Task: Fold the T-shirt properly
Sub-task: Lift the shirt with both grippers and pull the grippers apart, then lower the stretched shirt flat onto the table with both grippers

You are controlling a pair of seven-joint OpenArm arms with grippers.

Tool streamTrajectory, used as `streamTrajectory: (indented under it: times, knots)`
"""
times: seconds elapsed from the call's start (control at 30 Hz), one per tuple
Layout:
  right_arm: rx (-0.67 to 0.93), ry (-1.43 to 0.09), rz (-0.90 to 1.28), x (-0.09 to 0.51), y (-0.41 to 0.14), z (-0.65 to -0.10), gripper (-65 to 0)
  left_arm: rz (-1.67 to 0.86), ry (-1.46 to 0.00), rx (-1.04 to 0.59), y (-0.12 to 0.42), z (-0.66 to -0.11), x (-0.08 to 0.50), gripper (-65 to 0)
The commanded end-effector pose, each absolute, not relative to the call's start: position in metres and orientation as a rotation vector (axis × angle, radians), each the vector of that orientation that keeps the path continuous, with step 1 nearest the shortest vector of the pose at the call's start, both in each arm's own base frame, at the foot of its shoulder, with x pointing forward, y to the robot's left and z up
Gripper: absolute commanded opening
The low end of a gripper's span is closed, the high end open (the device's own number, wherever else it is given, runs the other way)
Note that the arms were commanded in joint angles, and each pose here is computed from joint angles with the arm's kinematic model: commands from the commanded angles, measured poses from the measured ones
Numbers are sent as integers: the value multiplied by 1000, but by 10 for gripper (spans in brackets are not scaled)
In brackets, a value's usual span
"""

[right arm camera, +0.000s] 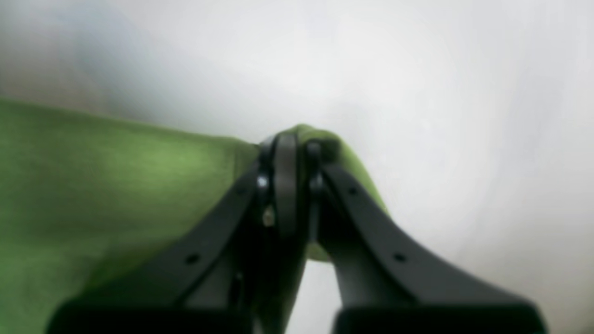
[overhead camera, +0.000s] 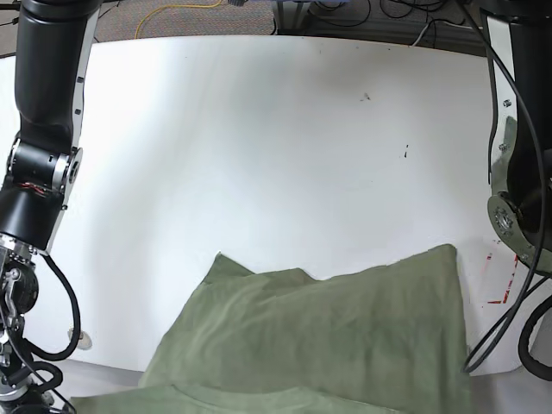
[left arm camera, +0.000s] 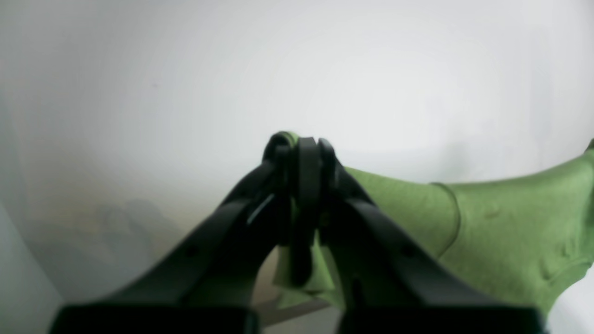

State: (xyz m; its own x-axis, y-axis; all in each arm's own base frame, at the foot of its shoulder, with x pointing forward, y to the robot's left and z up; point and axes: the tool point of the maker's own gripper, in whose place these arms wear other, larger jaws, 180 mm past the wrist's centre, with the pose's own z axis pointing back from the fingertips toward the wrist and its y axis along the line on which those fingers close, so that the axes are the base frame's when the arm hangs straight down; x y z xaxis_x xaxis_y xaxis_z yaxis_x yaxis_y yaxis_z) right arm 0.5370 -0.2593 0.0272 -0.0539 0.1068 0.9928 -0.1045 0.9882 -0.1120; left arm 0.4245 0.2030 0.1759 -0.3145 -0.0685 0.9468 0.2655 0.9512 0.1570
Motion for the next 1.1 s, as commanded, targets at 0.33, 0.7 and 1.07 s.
streamTrajectory:
  times: [0.33, 0.7, 1.07]
  knots:
    - [-70, -1519, 175, 501, -281, -51, -648, -412, -1693, -222, 173, 71, 425, -650]
    - [-51, -1368, 102, 448, -290, -150, -648, -422, -1416, -339, 153, -58, 407, -650]
    - [12, -1213, 78, 398, -267, -235, -648, -389, -1163, -401, 145, -162, 363, -650]
